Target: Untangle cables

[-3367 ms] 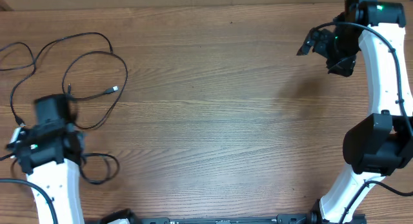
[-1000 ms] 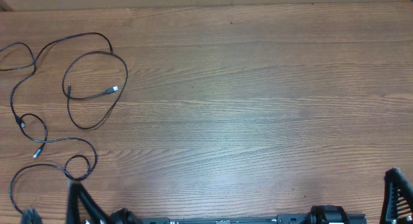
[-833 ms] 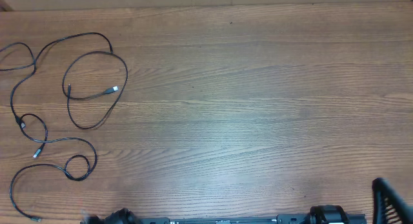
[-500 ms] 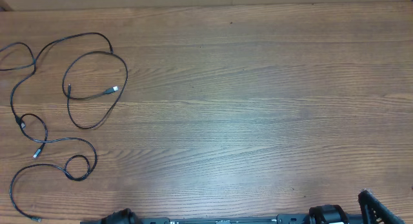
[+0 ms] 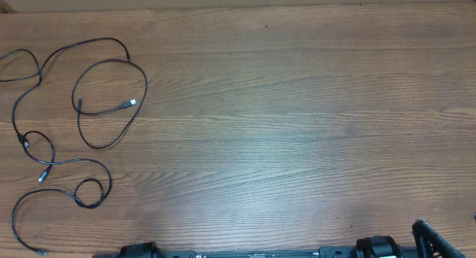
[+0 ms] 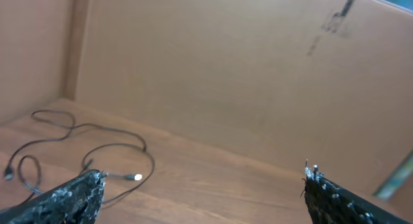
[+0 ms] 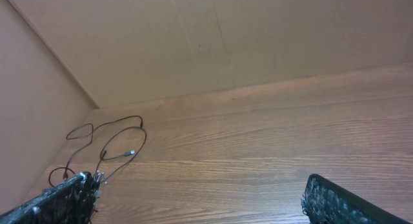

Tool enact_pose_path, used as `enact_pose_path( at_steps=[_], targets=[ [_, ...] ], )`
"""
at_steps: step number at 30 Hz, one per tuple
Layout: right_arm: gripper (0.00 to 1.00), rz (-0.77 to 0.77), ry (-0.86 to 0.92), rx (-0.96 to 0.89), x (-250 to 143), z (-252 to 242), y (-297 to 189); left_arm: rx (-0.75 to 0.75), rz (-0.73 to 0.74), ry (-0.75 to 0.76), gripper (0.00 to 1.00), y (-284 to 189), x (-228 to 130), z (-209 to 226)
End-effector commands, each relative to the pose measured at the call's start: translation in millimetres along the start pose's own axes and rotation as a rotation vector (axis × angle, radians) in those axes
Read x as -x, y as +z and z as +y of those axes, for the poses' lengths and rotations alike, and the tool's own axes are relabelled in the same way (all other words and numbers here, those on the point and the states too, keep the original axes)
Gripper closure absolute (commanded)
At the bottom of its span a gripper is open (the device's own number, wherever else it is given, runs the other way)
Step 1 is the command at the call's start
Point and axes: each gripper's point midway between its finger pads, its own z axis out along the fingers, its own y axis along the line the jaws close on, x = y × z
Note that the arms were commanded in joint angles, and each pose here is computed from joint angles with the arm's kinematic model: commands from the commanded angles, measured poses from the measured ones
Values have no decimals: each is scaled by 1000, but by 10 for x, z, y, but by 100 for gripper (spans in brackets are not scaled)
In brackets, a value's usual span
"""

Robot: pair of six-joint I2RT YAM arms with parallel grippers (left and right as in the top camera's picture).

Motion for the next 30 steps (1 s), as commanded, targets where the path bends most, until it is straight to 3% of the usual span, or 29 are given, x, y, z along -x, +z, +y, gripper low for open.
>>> enact_pose_path(
  at_steps=[1,10,15,23,30],
  targets=[
    [0,-10,-2,16,-8,19,-43,49,4,33,0,58,-62,110],
    [0,-10,-2,16,-8,19,-43,59,121,29,0,241,-356,172],
    [0,-10,-2,16,-8,19,-43,182,242,35,0,158,-660,421],
    [0,-10,-2,16,-8,19,-43,299,260,75,0,90,-708,635],
    [0,-10,-2,16,-8,19,-43,214,209,87,1,348,-612,555]
  ],
)
